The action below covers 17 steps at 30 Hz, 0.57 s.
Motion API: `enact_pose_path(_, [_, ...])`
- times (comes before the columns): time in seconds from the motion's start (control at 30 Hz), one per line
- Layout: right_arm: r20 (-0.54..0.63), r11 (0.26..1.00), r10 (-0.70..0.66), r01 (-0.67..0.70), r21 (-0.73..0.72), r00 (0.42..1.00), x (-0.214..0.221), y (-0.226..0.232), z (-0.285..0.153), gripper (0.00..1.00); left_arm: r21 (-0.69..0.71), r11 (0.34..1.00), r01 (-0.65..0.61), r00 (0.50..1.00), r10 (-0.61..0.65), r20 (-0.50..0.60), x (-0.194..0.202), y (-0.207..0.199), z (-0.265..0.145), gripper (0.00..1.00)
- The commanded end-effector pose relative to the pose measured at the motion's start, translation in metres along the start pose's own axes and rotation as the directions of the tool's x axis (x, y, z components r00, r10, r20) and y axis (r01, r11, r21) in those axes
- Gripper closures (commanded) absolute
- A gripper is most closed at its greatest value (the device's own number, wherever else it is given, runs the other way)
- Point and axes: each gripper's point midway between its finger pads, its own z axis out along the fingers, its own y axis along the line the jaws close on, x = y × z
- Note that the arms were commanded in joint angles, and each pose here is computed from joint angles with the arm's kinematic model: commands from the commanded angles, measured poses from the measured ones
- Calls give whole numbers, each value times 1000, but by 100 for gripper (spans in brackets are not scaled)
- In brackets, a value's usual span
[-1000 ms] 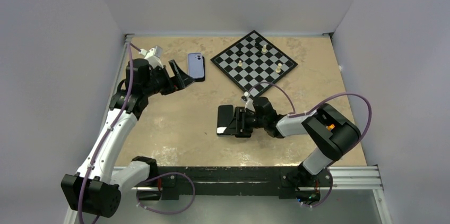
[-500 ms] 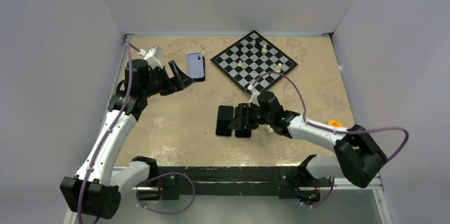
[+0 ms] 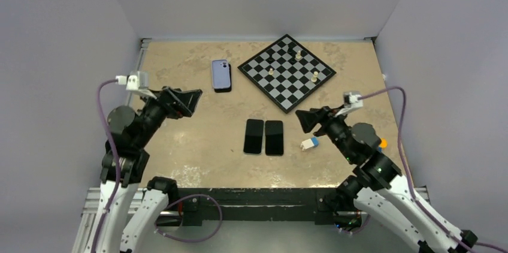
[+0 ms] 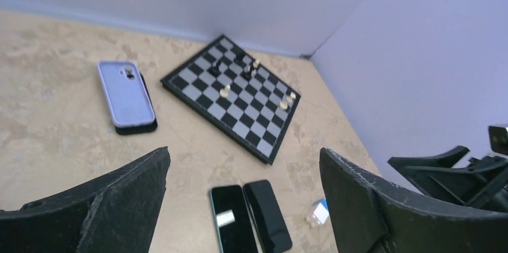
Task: Take the phone out of the phone case
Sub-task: Reset both arms
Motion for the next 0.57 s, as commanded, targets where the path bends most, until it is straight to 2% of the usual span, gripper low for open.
enact_pose_path(0.0, [213, 987, -50, 16, 158, 976, -43, -32, -29, 32, -35, 995, -93, 956, 99, 275, -41, -1, -32, 0])
enact_pose_path(0.1, [307, 986, -78, 27, 167, 948, -68, -34, -53, 31, -67, 991, -116, 904, 133, 406, -60, -3, -61, 0])
enact_pose_path(0.2, [388, 988, -108, 56, 142, 915, -91, -27, -78, 30, -105, 984, -143, 859, 177, 481, -75, -6, -85, 0])
enact_pose_path(0.43, [560, 995, -102, 81, 63, 822, -144, -6, -132, 25, -152, 972, -178, 821, 232, 521, -95, -12, -105, 0])
enact_pose_path(0.53, [552, 991, -111, 48, 127, 827, -156, -12, -139, 16, -144, 974, -176, 820, 226, 526, -98, -15, -103, 0])
